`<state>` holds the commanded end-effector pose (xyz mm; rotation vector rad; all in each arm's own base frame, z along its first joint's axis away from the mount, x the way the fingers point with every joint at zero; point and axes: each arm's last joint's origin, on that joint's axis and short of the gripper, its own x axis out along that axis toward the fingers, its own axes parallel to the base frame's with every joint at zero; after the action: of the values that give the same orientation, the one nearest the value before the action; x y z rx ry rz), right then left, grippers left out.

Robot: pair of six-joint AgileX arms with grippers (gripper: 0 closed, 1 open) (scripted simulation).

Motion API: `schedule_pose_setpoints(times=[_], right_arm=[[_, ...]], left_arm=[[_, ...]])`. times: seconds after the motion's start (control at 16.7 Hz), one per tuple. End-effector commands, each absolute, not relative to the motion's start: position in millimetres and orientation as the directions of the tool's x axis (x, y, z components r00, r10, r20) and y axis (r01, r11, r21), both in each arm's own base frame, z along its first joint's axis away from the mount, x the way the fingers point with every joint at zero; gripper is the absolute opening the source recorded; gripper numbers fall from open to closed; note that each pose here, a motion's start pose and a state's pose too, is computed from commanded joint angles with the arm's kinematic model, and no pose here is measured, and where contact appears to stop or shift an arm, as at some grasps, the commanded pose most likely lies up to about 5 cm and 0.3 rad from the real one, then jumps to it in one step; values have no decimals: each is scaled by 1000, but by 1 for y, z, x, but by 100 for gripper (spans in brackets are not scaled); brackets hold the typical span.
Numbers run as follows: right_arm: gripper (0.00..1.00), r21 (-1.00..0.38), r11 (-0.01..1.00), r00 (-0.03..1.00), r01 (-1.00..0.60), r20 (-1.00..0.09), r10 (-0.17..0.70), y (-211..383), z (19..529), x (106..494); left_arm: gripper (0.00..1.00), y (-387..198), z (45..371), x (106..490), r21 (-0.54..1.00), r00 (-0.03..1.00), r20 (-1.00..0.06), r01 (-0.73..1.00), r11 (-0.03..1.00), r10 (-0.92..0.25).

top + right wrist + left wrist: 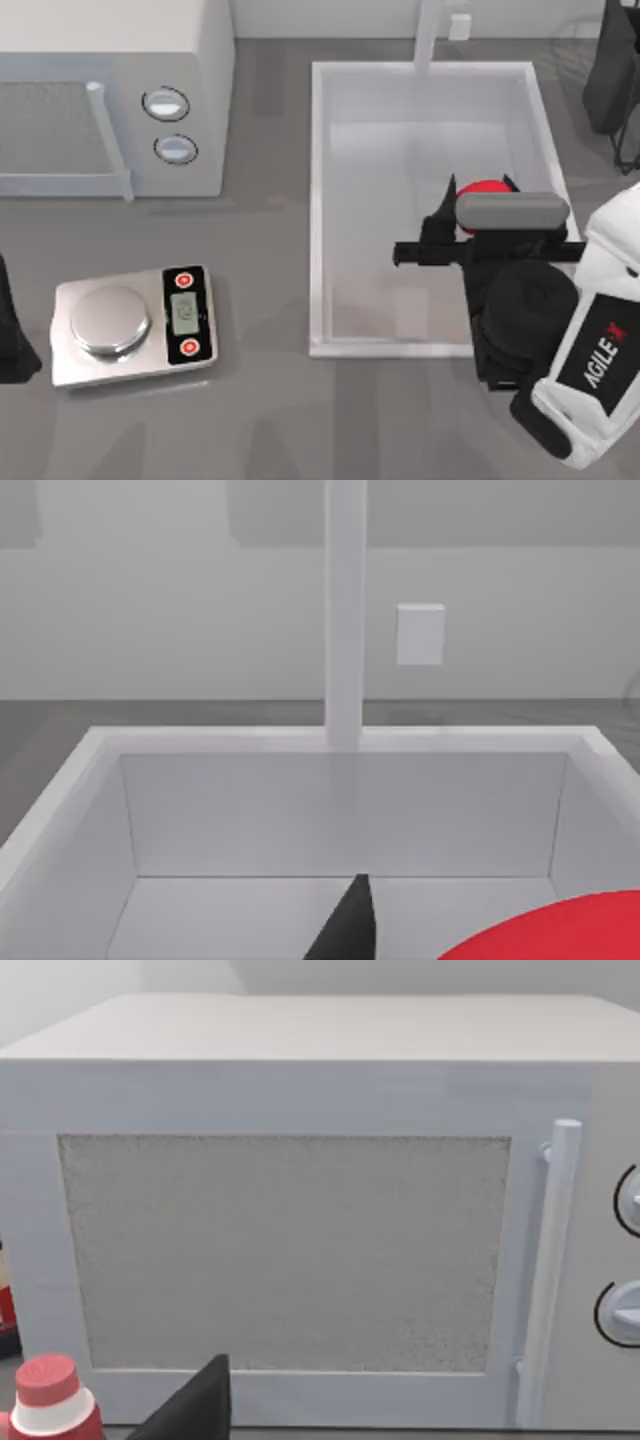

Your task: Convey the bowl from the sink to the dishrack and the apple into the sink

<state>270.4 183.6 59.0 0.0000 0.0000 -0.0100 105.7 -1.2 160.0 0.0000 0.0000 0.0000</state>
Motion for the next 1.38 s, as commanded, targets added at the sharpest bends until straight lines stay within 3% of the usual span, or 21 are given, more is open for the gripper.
schedule_pose_setpoints(times=[0.06,0.84,1.38], right_arm=[[0,0,1000,1000,10,0,-10,184,59,270],[98,0,1000,1000,10,0,-10,184,59,270],[100,1,1000,1000,10,1,-10,184,59,271]], left_arm=[[100,-1,160,106,0,1000,0,0,1000,0],[100,-1,160,106,0,1000,0,0,1000,0],[100,-1,160,106,0,1000,0,0,1000,0]])
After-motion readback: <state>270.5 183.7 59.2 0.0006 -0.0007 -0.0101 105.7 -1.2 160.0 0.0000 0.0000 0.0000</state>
